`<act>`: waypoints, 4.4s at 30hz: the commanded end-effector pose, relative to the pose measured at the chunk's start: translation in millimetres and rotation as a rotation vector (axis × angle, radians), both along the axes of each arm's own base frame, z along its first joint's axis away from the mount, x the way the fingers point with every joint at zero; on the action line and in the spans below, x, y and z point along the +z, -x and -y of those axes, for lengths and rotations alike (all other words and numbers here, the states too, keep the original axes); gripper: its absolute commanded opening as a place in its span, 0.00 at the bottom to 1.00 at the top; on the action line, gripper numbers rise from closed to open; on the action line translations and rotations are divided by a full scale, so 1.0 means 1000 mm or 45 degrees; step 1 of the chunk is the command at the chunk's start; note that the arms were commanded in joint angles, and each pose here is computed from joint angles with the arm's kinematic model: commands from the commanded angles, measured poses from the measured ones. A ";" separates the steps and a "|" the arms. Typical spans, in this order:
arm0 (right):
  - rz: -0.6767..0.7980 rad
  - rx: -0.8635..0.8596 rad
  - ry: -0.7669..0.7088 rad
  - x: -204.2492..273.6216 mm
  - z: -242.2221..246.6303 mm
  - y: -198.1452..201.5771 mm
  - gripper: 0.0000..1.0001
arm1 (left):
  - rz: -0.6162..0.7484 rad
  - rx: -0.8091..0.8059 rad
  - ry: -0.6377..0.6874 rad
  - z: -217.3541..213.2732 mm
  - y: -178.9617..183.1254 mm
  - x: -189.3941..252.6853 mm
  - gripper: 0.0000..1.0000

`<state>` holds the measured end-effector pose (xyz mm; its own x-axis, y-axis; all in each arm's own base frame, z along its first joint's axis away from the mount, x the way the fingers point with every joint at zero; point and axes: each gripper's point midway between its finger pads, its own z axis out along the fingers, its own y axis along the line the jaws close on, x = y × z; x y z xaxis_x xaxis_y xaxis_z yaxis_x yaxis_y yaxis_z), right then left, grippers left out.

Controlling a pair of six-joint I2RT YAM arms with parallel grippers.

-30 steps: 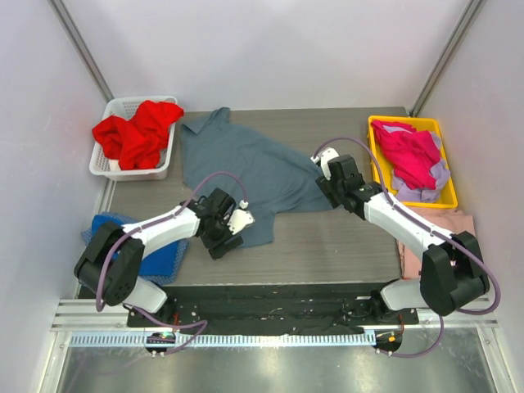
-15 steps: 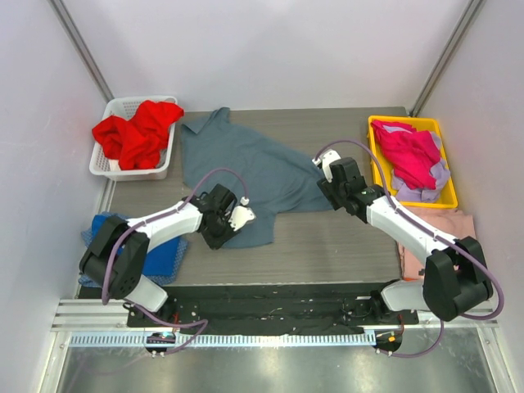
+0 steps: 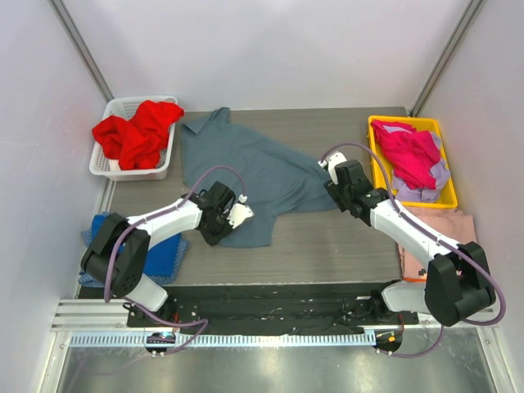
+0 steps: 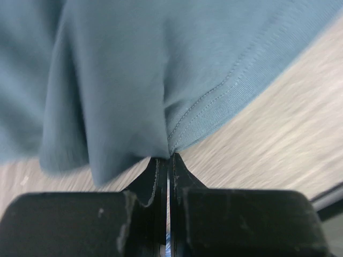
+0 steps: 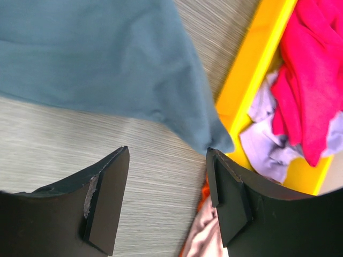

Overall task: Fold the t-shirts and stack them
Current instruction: Flatten out the tshirt

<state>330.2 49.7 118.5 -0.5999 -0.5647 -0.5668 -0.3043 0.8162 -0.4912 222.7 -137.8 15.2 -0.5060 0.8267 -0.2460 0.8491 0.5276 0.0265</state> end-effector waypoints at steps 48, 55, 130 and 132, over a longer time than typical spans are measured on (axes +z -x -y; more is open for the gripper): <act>-0.459 0.183 -0.046 -0.086 0.005 0.059 0.61 | 0.700 0.284 -0.251 -0.090 -0.062 0.156 0.00; -0.482 0.178 -0.074 -0.090 0.006 0.055 0.61 | 0.696 0.281 -0.240 -0.089 -0.061 0.158 0.00; 0.731 -0.058 -0.322 0.377 0.049 -0.043 0.01 | 1.770 0.870 0.508 -0.089 -0.125 0.508 0.00; 0.766 -0.073 -0.323 0.390 0.051 -0.049 0.01 | 1.818 0.888 0.523 -0.093 -0.125 0.528 0.00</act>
<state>367.0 9.2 470.4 -0.2398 -0.3805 -0.8931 -0.1020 0.9248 -0.3666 344.8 -64.1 487.5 -0.0246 0.3753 -0.9266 0.0225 0.9268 0.3748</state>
